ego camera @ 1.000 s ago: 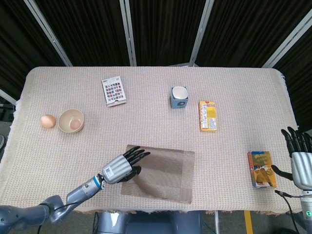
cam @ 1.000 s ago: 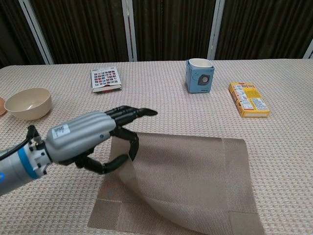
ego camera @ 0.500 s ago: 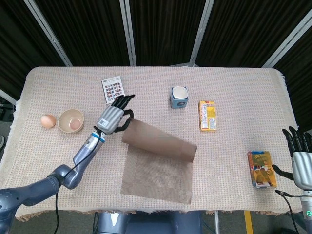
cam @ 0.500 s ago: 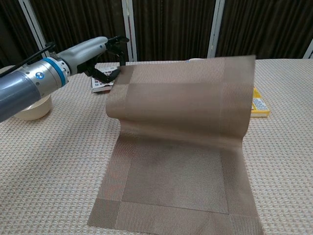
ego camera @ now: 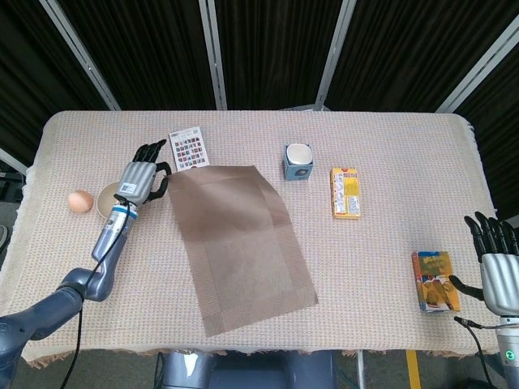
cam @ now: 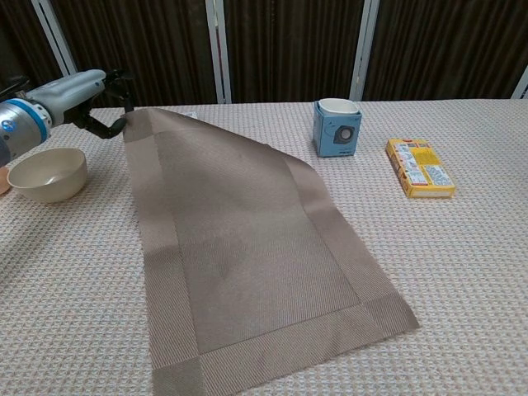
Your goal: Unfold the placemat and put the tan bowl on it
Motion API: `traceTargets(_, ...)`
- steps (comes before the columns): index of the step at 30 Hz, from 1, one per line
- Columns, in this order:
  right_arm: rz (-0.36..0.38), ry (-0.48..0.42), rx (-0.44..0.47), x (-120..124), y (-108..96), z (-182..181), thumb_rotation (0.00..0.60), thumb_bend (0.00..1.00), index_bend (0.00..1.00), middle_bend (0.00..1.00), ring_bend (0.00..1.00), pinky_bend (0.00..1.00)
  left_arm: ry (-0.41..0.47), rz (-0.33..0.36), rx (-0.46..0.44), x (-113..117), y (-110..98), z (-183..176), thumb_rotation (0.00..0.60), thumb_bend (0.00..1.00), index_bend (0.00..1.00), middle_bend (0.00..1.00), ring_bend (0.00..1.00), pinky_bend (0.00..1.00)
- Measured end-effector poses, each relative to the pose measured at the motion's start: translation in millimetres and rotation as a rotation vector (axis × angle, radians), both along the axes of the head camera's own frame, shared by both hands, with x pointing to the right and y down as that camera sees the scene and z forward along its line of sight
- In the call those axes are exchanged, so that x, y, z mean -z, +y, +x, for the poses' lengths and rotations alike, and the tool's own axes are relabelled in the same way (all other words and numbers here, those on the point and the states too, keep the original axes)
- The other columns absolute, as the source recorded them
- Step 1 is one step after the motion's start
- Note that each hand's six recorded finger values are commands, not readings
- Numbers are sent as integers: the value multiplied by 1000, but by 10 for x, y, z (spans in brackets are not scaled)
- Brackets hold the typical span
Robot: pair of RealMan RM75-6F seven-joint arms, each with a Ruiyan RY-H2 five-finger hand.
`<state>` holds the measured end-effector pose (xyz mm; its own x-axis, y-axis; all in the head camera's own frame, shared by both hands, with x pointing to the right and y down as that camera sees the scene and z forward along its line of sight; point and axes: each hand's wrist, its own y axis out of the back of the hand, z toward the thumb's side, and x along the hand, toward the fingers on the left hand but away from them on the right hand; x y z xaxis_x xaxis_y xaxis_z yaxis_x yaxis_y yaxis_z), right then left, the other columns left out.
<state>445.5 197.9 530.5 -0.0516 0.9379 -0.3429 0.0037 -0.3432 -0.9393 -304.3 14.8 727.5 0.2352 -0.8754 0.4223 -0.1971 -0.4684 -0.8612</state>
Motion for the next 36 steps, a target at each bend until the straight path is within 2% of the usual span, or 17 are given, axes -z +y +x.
traceTargets(1,-1,0,0,-1,1,-1,600,0,0,0,0,0,-10,0,1,-9,18,-44,600,115,79,0,0,0)
traceTargets(2,-3,-1,1,-4,4,-3,600,0,0,0,0,0,-20,-2,3,-19,35,-83,600,41,13,0,0,0)
traceTargets(3,-4,-2,2,-5,5,-5,600,0,0,0,0,0,-27,-5,9,-29,53,-130,600,0,0,0,0,0)
traceTargets(8,-12,-7,5,-17,16,-16,600,0,0,0,0,0,-9,19,40,40,64,-236,600,0,0,0,0,0)
traceTargets(13,-53,-23,39,-91,52,-95,600,0,0,0,0,0,29,77,56,244,91,-360,600,0,0,0,0,0)
traceTargets(20,-184,-74,194,-342,101,-423,600,0,0,0,0,0,29,109,63,557,244,-576,600,0,0,0,0,0)
traceTargets(23,-241,-119,267,-469,69,-608,600,0,9,0,0,0,10,122,65,745,368,-674,600,0,0,0,0,0)
traceTargets(29,-344,-210,399,-764,-31,-1002,600,0,53,0,0,0,-53,128,95,1176,748,-911,600,0,0,0,0,0)
traceTargets(36,-410,-279,556,-1066,-55,-1541,600,0,64,0,0,0,-193,122,187,1690,1236,-1282,600,0,0,0,0,0)
